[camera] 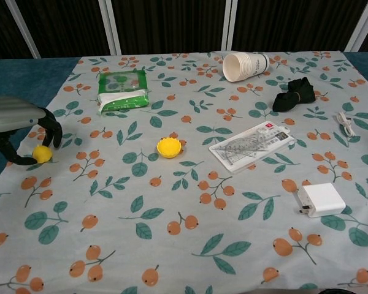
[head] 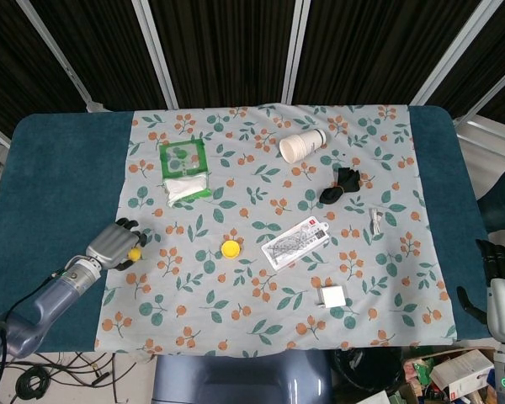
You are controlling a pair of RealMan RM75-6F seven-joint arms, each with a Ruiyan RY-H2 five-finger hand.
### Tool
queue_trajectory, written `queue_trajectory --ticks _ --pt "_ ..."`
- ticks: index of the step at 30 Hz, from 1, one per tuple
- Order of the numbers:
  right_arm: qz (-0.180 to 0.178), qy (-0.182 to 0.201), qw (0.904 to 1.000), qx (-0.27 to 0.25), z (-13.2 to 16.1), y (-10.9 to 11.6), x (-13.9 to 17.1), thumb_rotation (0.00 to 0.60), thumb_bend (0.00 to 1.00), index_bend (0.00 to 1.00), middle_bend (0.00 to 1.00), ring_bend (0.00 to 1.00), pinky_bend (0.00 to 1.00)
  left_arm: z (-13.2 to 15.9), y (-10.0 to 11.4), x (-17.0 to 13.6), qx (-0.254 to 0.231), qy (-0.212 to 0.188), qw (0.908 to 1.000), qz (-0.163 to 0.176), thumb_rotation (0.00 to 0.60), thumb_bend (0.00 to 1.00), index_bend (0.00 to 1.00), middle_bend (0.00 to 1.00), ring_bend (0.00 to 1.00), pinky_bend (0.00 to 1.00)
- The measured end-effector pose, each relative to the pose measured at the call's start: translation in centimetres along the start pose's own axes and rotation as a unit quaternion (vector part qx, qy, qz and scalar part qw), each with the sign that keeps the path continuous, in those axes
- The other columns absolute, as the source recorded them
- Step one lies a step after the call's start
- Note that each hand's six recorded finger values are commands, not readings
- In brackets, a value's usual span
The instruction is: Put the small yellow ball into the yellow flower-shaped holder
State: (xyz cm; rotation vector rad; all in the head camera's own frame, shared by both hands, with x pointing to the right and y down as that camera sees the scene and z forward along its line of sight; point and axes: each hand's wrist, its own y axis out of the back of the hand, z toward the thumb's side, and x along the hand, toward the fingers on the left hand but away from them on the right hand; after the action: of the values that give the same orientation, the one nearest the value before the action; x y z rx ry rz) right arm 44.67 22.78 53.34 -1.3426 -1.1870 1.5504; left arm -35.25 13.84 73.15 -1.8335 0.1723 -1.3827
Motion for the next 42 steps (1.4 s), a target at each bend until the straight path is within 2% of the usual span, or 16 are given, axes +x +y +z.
queue_trajectory --ticks 4,13,20,26,32,38,42 --pt "0.0 -0.001 1.0 0.0 0.0 0.0 0.0 0.6 0.23 0.11 0.11 0.1 0.19 0.0 -0.1 0.1 0.003 -0.002 1.0 0.001 0.6 0.28 0.43 0.47 0.17 0.2" --pt "0.0 -0.002 1.0 -0.001 -0.1 0.0 -0.1 0.6 0.23 0.11 0.11 0.1 0.19 0.2 0.1 0.3 0.005 -0.005 1.0 0.006 0.6 0.35 0.45 0.48 0.18 0.21" --pt "-0.001 0.0 1.0 -0.002 -0.1 0.1 0.0 0.6 0.23 0.11 0.11 0.1 0.19 0.4 0.9 0.3 0.001 -0.006 0.9998 0.019 0.6 0.35 0.45 0.48 0.18 0.21" --pt "-0.001 -0.001 1.0 -0.003 0.0 0.1 0.0 0.6 0.23 0.11 0.11 0.1 0.19 0.6 3.1 0.3 -0.013 -0.009 0.9987 0.049 0.6 0.35 0.45 0.48 0.18 0.21" --pt "-0.002 -0.001 1.0 -0.003 0.0 0.1 0.0 0.6 0.23 0.11 0.11 0.1 0.19 2.4 6.9 1.8 -0.028 -0.03 0.996 0.08 0.6 0.35 0.45 0.48 0.18 0.21" --pt "-0.002 -0.003 1.0 -0.003 -0.1 0.1 0.0 0.6 0.23 0.11 0.11 0.1 0.19 4.8 9.9 4.2 -0.061 -0.051 0.9937 0.079 0.6 0.35 0.45 0.48 0.18 0.21" --pt "-0.003 -0.008 1.0 -0.005 -0.3 0.2 0.0 0.6 0.23 0.11 0.11 0.1 0.19 6.4 10.5 5.7 -0.1 -0.061 0.9911 0.063 0.6 0.35 0.45 0.48 0.18 0.21"
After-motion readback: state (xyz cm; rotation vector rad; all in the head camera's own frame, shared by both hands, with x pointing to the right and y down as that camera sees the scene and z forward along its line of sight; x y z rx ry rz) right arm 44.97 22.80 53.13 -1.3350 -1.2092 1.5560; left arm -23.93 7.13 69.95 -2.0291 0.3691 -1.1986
